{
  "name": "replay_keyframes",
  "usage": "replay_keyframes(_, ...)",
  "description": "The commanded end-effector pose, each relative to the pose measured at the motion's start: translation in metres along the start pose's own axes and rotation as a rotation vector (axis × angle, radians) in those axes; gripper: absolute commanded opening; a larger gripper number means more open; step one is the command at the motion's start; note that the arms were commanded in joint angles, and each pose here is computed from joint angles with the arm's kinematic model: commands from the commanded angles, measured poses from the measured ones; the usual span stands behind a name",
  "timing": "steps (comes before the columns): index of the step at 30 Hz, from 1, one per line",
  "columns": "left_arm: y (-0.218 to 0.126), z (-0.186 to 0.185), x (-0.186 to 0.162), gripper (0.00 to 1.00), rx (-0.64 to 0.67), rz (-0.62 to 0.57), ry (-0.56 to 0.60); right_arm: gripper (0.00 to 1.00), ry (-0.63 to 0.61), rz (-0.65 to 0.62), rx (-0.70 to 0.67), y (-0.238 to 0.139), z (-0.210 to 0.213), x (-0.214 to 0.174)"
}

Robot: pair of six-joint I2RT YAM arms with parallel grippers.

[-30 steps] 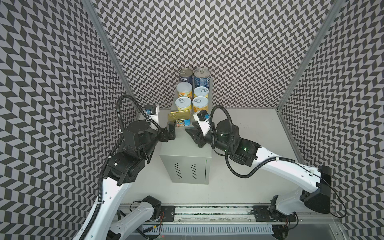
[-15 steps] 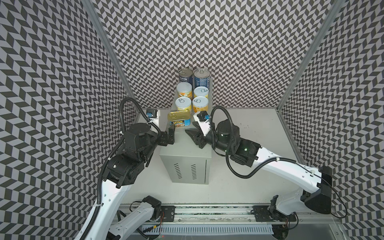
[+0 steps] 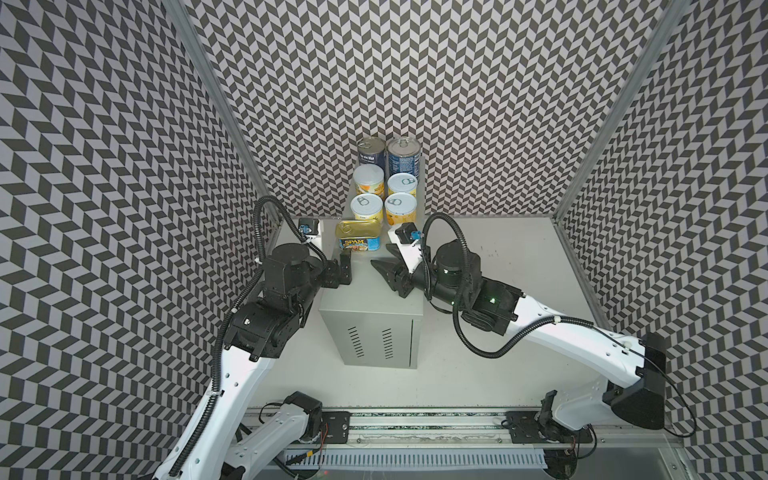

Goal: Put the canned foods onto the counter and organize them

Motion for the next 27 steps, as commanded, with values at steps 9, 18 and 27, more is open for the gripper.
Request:
replay_keyframes(9,0.005,0.004,-0.008,1.00,0.032,-0.003,-0.004,0.52,0.038,0.164,-0.016,0.004,0.000,-0.049)
replay_keyframes(18,0.012,0.001,-0.008,1.00,0.031,0.003,0.001,0.52,0.043,0.170,-0.027,0.000,-0.002,-0.050)
replay_keyframes(27,0.017,-0.001,-0.008,1.00,0.026,0.011,0.002,0.53,0.051,0.175,-0.043,-0.009,-0.004,-0.056)
Point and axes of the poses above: each gripper's point midway between its finger pads, its own y axis out along the fingers, its own z axis along the line the jaws close on, x = y × z, the point moved 4 cm from there along -y, back along the fingers, and after that the axes turned 9 degrees about -y, right-handed, at the moved point
